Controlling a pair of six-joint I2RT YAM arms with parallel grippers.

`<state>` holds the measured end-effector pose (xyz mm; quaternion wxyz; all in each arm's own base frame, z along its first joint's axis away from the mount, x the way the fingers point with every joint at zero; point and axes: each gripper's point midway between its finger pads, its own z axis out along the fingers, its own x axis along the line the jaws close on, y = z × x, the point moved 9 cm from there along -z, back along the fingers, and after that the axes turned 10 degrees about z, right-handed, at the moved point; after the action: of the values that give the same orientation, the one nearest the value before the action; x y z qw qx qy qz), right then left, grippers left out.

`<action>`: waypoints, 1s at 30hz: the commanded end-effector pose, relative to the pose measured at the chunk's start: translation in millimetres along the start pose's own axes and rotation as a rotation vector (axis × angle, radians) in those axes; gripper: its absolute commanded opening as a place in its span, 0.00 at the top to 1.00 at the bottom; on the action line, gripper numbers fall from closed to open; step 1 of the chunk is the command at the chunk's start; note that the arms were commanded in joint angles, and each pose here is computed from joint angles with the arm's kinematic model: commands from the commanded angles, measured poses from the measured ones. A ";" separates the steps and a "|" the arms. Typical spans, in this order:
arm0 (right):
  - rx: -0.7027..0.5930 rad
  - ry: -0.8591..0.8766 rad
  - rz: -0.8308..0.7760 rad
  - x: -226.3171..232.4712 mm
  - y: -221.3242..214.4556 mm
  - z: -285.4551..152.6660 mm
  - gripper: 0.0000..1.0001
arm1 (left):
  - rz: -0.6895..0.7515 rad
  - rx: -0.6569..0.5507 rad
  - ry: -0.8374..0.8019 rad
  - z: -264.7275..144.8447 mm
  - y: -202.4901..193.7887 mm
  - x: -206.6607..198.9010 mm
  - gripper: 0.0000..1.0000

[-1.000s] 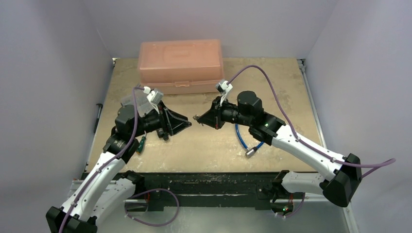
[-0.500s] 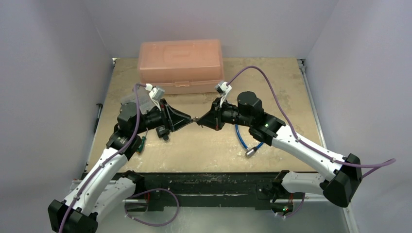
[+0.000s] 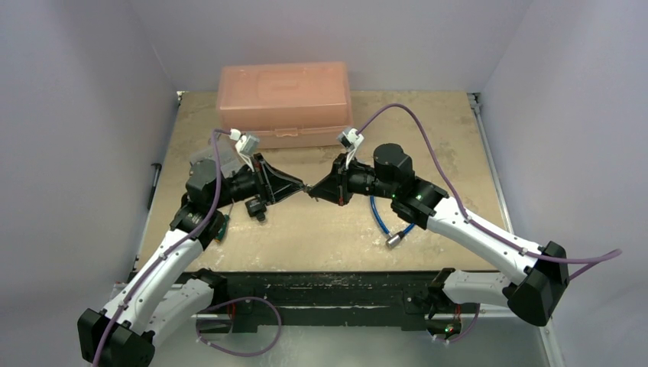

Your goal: Unlock with the key

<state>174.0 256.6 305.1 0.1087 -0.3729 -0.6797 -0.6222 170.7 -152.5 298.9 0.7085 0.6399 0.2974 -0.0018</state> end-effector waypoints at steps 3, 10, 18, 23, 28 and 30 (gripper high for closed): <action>-0.031 0.063 -0.017 9.4 8.8 2.2 1.00 | 0.019 -0.018 -0.033 1.3 -0.4 -0.5 0.76; -0.036 0.068 -0.009 9.8 8.9 2.8 1.00 | 0.011 -0.015 -0.034 1.9 -4.1 0.2 0.80; -0.019 0.098 0.001 11.8 7.4 4.2 0.94 | 0.006 -0.040 -0.004 2.2 -3.2 2.0 1.00; -0.037 0.075 -0.023 14.6 11.1 -3.6 0.30 | 0.082 -0.005 0.069 -0.5 3.2 5.3 1.00; -0.067 0.083 -0.035 23.1 14.1 -17.7 0.24 | 0.218 0.010 0.182 -7.2 11.4 11.6 1.00; -0.085 0.083 -0.042 25.8 15.9 -22.4 0.24 | 0.284 0.017 0.212 -10.3 12.6 13.9 1.00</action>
<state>168.8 254.4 312.9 0.1209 -0.3665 -0.6724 -0.6316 178.9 -145.8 287.5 0.6729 0.6653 0.3169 0.0644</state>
